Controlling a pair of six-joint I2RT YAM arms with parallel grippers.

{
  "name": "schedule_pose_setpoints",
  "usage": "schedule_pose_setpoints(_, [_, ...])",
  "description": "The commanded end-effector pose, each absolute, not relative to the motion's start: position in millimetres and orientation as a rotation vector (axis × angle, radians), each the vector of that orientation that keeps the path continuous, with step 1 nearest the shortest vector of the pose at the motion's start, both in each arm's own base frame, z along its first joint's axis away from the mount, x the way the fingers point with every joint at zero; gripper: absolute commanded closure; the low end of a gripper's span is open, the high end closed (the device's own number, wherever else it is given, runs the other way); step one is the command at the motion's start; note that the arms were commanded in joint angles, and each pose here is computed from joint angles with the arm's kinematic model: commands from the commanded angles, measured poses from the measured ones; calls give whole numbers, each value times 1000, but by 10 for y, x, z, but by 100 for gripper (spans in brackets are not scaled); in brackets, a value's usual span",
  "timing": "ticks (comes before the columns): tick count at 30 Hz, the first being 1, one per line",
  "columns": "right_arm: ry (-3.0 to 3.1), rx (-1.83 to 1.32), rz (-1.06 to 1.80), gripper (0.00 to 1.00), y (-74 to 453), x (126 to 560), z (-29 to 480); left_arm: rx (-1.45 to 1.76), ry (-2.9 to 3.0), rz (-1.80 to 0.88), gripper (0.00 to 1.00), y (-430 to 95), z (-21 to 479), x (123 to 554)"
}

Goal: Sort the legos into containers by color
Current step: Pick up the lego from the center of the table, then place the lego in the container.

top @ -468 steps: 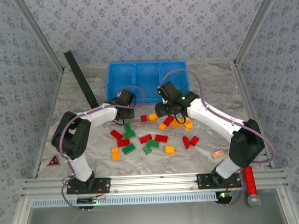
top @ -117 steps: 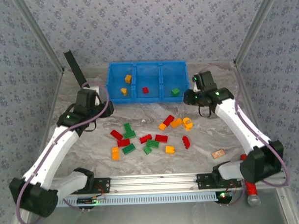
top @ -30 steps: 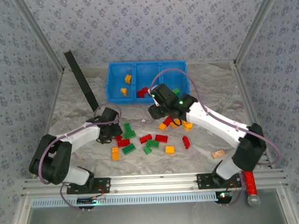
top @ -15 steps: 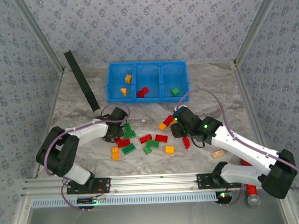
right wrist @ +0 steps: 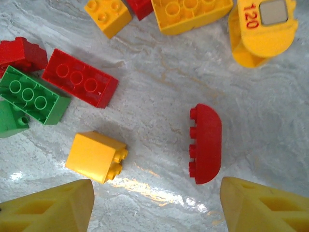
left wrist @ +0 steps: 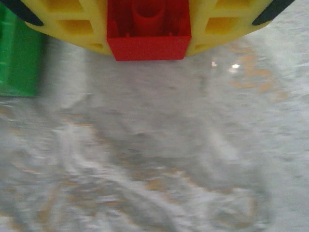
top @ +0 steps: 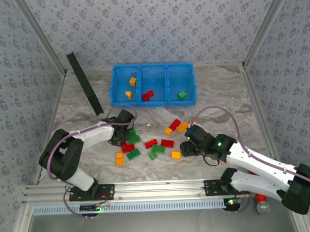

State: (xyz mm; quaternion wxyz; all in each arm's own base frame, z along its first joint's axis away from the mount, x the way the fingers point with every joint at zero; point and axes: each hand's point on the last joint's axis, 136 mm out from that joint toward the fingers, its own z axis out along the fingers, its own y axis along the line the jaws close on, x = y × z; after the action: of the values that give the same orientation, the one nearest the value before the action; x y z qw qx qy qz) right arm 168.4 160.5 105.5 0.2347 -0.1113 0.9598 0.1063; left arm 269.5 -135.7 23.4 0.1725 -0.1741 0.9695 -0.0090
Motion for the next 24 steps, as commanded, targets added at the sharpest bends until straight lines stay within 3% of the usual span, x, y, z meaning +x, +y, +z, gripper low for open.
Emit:
schedule_pose_setpoints(1, [2643,-252,351,27,1657,1625,1070,-385,2672,-207,78,-1732,625,2996])
schedule_pose_setpoints(15, [2569,-470,417,27,1970,1589,1323,-144,2435,-298,82,-2194,1849,3819])
schedule_pose_setpoints(24, [2386,-905,411,27,2310,1439,1524,-72,2372,-319,83,-2635,1954,4553])
